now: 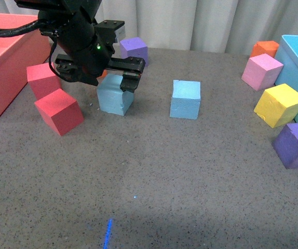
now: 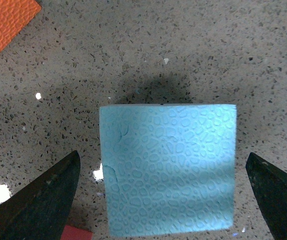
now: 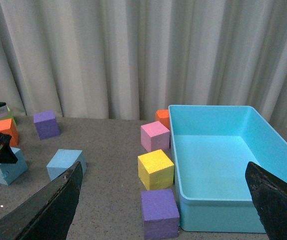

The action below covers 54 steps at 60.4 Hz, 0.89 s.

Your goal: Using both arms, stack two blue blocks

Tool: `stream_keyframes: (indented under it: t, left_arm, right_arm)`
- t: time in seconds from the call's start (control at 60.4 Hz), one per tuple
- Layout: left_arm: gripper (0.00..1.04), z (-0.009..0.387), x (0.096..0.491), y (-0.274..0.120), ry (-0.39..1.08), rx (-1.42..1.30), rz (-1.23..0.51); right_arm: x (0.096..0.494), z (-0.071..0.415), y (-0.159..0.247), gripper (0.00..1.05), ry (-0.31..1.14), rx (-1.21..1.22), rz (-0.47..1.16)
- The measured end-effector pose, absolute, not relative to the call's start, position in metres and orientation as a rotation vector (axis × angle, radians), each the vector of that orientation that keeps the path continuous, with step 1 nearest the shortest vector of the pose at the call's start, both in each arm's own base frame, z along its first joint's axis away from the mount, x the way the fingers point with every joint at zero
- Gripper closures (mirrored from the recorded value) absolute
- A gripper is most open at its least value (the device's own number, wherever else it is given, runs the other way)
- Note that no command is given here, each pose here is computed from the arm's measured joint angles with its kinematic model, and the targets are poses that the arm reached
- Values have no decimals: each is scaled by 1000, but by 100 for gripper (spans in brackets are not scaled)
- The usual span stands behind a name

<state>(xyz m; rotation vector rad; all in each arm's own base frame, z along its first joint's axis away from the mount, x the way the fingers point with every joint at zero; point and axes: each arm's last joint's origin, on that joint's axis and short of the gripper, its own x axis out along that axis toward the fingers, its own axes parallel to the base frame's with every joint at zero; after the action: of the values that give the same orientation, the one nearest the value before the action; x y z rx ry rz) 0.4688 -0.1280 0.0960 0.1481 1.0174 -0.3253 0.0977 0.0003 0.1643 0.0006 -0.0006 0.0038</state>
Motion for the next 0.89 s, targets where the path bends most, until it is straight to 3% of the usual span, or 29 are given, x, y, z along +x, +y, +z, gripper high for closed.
stream_keyframes:
  t: [0.282,0.447,0.53,0.696,0.895]
  left_arm:
    - [7,73,469,-132,1086,167,-330]
    - [41,74,471,-137,1084,160,-333]
    - [49,75,471,-138,1082,158,-334]
    - [56,75,470,-141,1082,147,-345]
    - [57,87,456,-148,1068,130,-372]
  right_arm:
    - [98,164,0,10,-1,1,4]
    - [98,164,0,10,-1,1,3]
    - [98,164,0,10,-1,1,3]
    - [98,164,0,10,-1,1,4]
    - [98,164,0,10,-1,1,3]
